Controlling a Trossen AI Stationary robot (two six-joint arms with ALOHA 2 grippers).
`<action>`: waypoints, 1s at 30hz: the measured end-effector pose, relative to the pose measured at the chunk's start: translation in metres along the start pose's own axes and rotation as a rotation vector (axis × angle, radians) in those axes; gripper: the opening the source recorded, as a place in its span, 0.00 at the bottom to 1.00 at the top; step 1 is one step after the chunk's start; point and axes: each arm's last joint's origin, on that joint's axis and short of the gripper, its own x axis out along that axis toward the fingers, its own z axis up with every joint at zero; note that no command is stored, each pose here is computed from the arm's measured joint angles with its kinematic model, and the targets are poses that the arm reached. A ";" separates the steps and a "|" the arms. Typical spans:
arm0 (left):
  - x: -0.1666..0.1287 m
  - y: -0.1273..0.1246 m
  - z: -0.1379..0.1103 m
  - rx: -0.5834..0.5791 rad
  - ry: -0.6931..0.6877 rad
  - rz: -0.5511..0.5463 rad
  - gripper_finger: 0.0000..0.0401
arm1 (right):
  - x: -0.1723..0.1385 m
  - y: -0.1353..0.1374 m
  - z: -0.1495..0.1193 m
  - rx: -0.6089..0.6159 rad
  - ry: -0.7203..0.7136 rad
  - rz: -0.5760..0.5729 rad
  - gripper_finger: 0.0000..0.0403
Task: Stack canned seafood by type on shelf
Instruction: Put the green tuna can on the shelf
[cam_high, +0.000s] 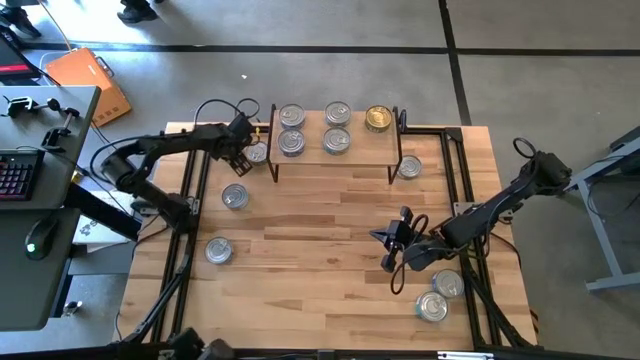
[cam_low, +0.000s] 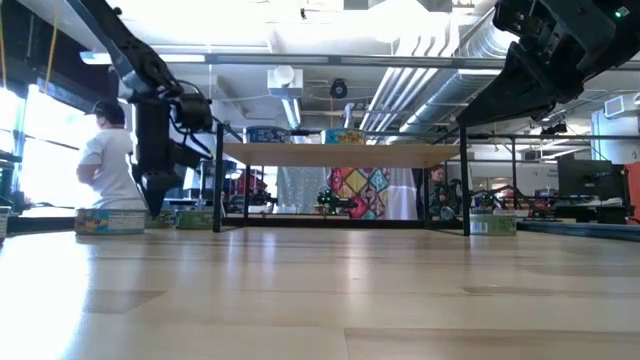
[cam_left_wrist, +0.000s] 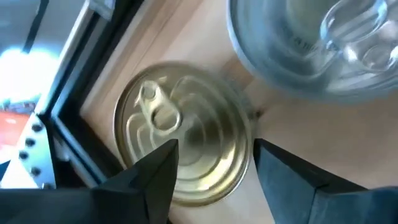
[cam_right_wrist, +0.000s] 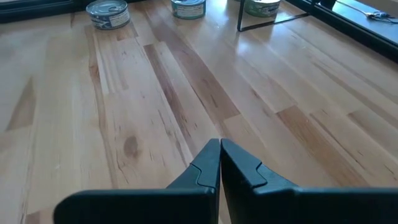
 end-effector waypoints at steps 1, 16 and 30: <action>0.001 -0.001 0.002 0.009 -0.011 -0.001 0.48 | 0.000 0.000 0.000 0.000 0.000 0.000 0.01; 0.003 -0.009 -0.003 0.021 0.081 -0.020 0.02 | 0.000 0.000 0.000 0.020 0.005 0.007 0.01; -0.059 -0.014 -0.035 -0.094 0.056 -0.052 0.00 | 0.000 0.000 -0.001 0.015 0.009 0.007 0.01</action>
